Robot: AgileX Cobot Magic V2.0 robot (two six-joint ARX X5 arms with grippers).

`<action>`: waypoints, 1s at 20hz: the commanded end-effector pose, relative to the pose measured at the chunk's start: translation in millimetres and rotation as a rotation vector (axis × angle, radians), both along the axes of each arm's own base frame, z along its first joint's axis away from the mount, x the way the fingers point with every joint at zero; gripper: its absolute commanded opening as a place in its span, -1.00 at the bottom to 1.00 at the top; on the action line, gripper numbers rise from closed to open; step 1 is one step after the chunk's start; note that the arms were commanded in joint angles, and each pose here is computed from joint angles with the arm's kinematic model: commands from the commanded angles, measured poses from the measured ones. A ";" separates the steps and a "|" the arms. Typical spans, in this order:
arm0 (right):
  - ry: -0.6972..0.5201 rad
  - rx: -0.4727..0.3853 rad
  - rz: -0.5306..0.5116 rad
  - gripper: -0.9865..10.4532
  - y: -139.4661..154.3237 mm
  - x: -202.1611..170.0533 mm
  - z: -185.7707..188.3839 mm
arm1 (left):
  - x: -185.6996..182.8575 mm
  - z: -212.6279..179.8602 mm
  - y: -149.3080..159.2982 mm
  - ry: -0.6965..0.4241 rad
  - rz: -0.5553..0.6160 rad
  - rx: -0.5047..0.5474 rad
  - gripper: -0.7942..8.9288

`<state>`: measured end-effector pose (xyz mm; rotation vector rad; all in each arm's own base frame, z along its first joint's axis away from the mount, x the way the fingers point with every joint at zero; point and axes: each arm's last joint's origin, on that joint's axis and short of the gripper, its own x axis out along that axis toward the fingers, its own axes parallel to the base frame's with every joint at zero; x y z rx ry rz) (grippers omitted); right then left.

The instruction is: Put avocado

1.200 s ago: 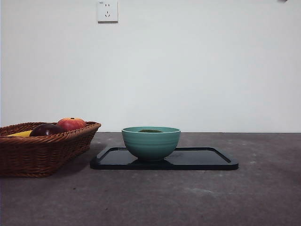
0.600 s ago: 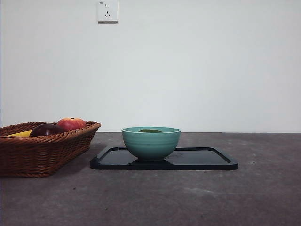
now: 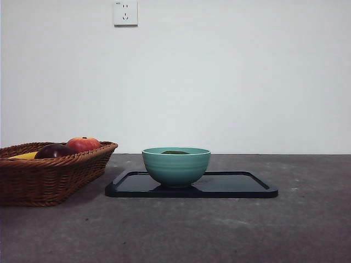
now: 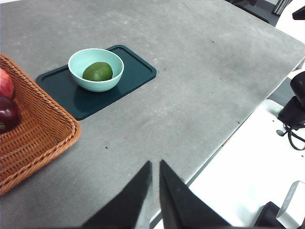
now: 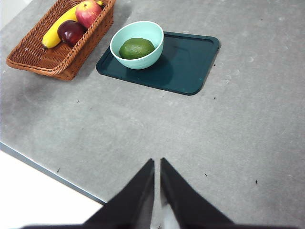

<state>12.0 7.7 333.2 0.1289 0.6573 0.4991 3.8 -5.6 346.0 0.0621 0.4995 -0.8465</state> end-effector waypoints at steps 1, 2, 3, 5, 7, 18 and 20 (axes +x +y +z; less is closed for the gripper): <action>-0.008 0.013 0.005 -0.80 0.0 -0.2 2.4 | -0.2 3.9 0.4 -0.017 -0.002 -0.020 -0.80; -0.008 0.013 0.005 -0.80 0.0 -0.2 2.4 | -0.2 3.9 0.4 -0.017 -0.002 -0.020 -0.80; -0.008 0.013 0.005 -0.80 0.0 -0.2 2.4 | -0.2 3.9 0.4 -0.017 -0.002 -0.020 -0.80; -0.008 0.013 0.005 -0.80 0.0 -0.2 2.4 | -0.2 3.9 0.4 -0.017 -0.002 -0.020 -0.80; -0.008 0.013 0.005 -0.80 0.0 -0.2 2.4 | -0.1 3.9 0.4 -0.017 0.001 -0.020 -0.80; -0.008 0.013 0.005 -0.80 0.0 -0.2 2.4 | 37.6 -16.6 -2.2 -0.326 0.621 0.067 -0.80; -0.008 0.013 0.005 -0.80 0.0 -0.2 2.4 | 56.8 -46.4 -1.1 -0.375 0.703 0.031 -0.80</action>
